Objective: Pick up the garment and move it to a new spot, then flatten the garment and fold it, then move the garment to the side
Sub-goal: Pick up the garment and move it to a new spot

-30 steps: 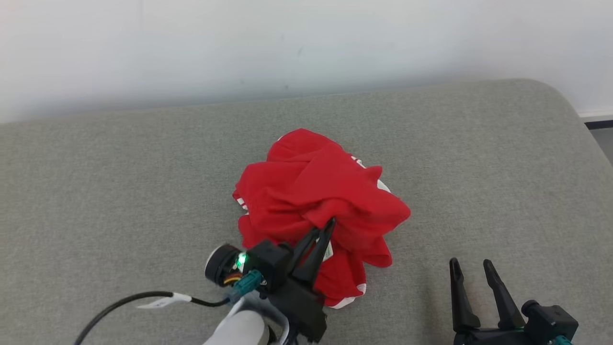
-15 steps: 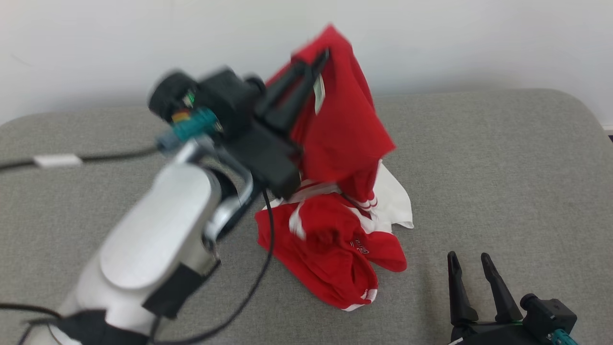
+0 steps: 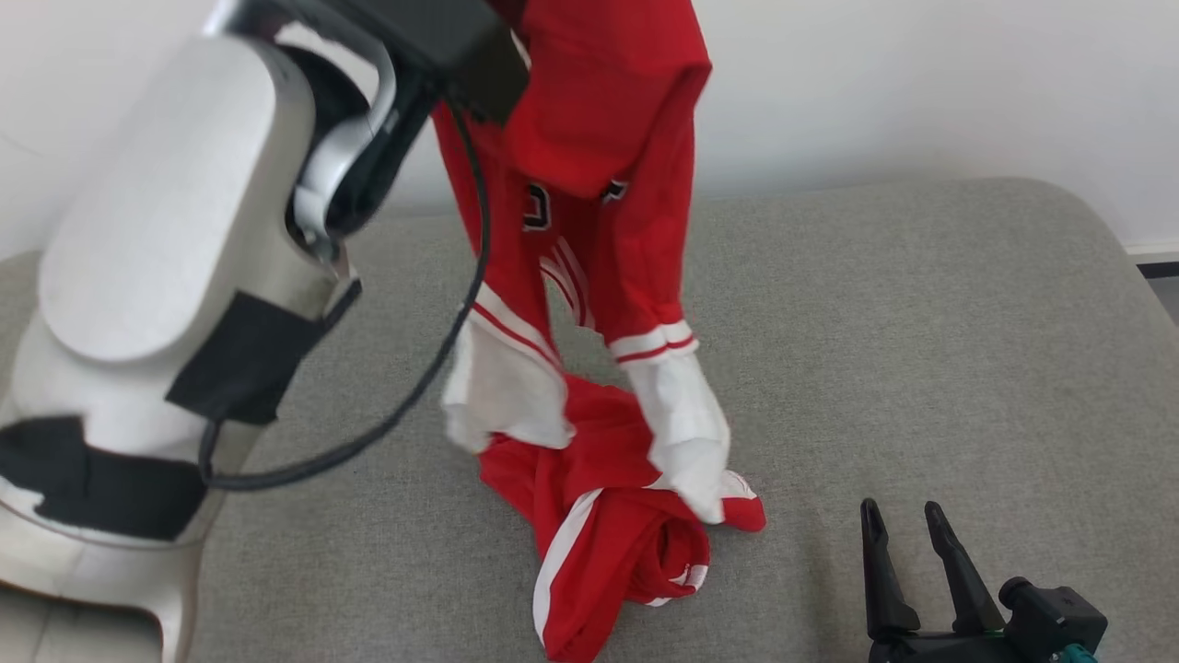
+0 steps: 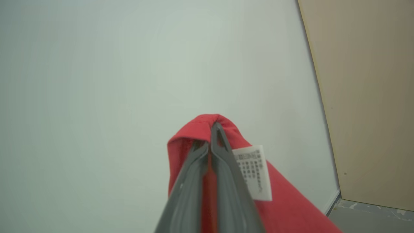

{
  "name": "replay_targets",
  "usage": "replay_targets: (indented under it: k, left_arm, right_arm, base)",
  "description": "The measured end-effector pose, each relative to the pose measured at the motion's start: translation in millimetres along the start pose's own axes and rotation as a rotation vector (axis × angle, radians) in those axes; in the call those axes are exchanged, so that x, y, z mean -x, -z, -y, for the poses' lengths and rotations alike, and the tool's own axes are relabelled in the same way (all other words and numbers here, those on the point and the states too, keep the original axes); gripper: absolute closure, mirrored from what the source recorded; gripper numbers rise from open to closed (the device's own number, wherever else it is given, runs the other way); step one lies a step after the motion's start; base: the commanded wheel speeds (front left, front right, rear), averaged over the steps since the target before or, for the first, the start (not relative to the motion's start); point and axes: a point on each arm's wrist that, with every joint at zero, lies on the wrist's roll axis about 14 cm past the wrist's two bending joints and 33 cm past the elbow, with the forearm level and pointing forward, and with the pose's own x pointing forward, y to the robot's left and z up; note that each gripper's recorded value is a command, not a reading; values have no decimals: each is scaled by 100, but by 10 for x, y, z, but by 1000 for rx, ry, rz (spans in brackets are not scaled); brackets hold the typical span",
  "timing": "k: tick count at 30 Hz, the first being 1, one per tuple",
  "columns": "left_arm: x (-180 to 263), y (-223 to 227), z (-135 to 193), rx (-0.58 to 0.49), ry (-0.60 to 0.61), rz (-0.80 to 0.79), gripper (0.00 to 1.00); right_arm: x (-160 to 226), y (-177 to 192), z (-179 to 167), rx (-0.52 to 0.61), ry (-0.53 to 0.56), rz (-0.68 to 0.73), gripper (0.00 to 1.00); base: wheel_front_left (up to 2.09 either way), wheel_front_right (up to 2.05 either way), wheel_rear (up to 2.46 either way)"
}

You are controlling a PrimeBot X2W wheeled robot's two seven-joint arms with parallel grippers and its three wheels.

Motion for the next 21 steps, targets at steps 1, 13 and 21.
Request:
replay_targets:
  k: [1, 13, 21]
  left_arm:
    - [-35, -68, -15, -6, -2, 12, 100]
    - [-185, -560, -258, -68, -47, 104, 100]
    - [59, -403, -636, -98, -137, 49, 100]
  right_arm:
    - [3, -12, 1, 0, 0, 4, 0]
    - [52, -35, -31, -2, -8, 12, 0]
    - [-61, -24, -192, 3, -61, 9, 0]
  base:
    - [0, 0, 0]
    - [0, 0, 0]
    - [0, 0, 0]
